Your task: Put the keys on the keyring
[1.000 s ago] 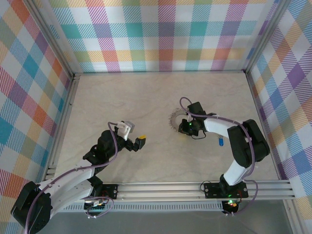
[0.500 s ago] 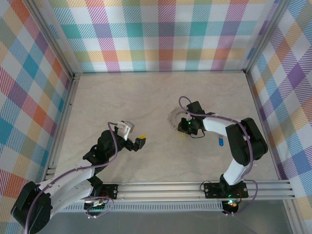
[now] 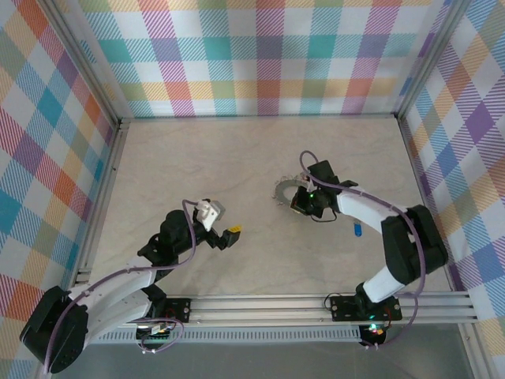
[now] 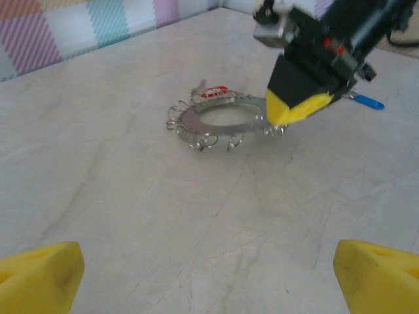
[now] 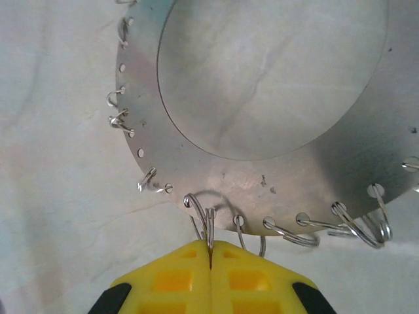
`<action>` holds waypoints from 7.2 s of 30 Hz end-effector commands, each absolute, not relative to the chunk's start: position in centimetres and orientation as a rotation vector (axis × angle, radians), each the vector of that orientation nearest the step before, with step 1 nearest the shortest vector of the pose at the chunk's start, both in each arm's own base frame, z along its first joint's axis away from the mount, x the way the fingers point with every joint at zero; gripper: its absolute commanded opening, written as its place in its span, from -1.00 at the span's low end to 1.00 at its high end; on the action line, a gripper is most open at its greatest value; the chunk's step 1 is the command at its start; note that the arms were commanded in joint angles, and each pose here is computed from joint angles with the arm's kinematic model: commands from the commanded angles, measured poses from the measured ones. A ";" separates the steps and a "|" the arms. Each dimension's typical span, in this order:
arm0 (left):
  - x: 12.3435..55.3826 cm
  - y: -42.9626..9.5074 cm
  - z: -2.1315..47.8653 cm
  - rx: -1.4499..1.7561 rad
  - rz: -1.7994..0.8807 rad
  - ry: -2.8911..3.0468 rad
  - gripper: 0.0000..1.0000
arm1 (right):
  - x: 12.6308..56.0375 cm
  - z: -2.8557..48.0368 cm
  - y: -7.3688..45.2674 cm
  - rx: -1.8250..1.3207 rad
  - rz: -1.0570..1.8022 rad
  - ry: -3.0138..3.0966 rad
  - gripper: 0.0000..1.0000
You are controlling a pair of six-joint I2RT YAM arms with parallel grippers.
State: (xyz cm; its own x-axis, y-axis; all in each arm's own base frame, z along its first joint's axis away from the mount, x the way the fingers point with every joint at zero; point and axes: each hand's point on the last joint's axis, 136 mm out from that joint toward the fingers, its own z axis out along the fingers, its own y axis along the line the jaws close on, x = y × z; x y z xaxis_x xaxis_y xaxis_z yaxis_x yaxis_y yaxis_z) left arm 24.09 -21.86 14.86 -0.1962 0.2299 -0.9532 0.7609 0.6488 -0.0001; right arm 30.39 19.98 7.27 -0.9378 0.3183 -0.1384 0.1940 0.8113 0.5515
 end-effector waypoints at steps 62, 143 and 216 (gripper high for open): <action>21.8 -32.9 19.6 1.242 -0.631 1.390 -0.50 | 21.0 19.1 28.4 0.912 1.481 2.962 -1.00; 19.9 -32.6 23.2 1.506 -0.758 1.373 -1.00 | 18.5 21.4 27.5 -1.687 0.710 1.329 -0.58; 19.2 -29.7 24.0 1.430 -0.697 1.426 -1.00 | 16.7 23.8 29.5 -1.489 0.934 1.187 -0.45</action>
State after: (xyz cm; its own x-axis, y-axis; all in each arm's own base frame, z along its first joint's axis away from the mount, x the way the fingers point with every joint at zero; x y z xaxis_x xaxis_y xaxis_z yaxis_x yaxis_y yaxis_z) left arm 18.85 -29.97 22.82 0.1220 0.3792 -0.9172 0.9709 0.1464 0.1897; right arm 17.35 29.52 21.68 0.1265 -0.2413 -0.9622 -0.9918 -0.0138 -0.1270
